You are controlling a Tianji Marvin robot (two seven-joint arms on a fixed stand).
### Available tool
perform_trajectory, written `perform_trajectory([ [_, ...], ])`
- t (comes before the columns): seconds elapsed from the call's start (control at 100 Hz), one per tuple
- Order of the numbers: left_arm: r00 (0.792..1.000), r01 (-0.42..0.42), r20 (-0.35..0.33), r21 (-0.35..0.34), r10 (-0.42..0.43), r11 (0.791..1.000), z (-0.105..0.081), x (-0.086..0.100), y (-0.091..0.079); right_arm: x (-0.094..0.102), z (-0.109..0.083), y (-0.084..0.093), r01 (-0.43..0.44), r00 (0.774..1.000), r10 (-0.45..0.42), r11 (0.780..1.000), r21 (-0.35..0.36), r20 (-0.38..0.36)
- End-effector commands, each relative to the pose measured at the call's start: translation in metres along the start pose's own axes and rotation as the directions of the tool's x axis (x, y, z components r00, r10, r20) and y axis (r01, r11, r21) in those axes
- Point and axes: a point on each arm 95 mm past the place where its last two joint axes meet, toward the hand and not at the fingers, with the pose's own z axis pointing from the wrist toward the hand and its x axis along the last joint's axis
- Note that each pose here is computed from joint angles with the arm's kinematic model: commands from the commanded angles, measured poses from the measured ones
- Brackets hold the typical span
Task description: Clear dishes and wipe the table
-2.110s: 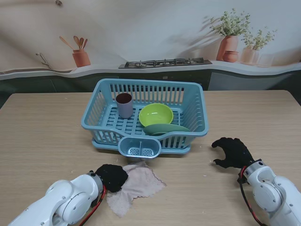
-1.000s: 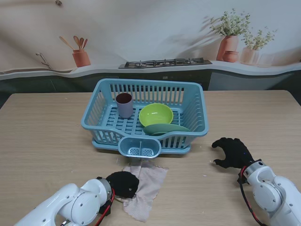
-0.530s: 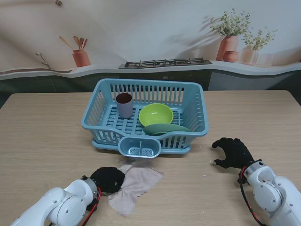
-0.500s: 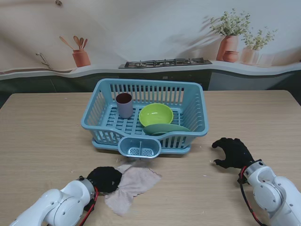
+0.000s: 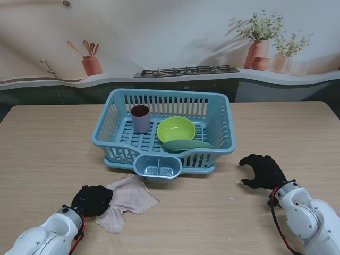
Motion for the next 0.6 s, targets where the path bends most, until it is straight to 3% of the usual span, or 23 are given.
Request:
perform_trajectory([
  [0.0, 1.000, 0.016, -0.020, -0.037, -0.017, 0.999, 0.004, 0.009, 0.002, 0.006, 0.000, 0.000, -0.024, 1.000, 0.024, 1.000, -0.007, -0.006],
  [0.17, 0.995, 0.072, -0.057, -0.129, -0.080, 0.989, 0.017, 0.035, 0.000, 0.008, -0.001, 0.003, -0.069, 0.998, 0.068, 0.997, -0.034, -0.004],
  [0.39, 0.980, 0.139, -0.102, -0.256, -0.169, 0.957, 0.037, 0.073, -0.004, 0.011, -0.004, 0.004, -0.132, 0.991, 0.133, 0.989, -0.059, 0.013],
  [0.59, 0.973, 0.173, -0.099, -0.299, -0.211, 0.938, 0.050, 0.086, -0.003, 0.013, -0.004, 0.004, -0.145, 0.989, 0.146, 0.987, -0.061, 0.008],
])
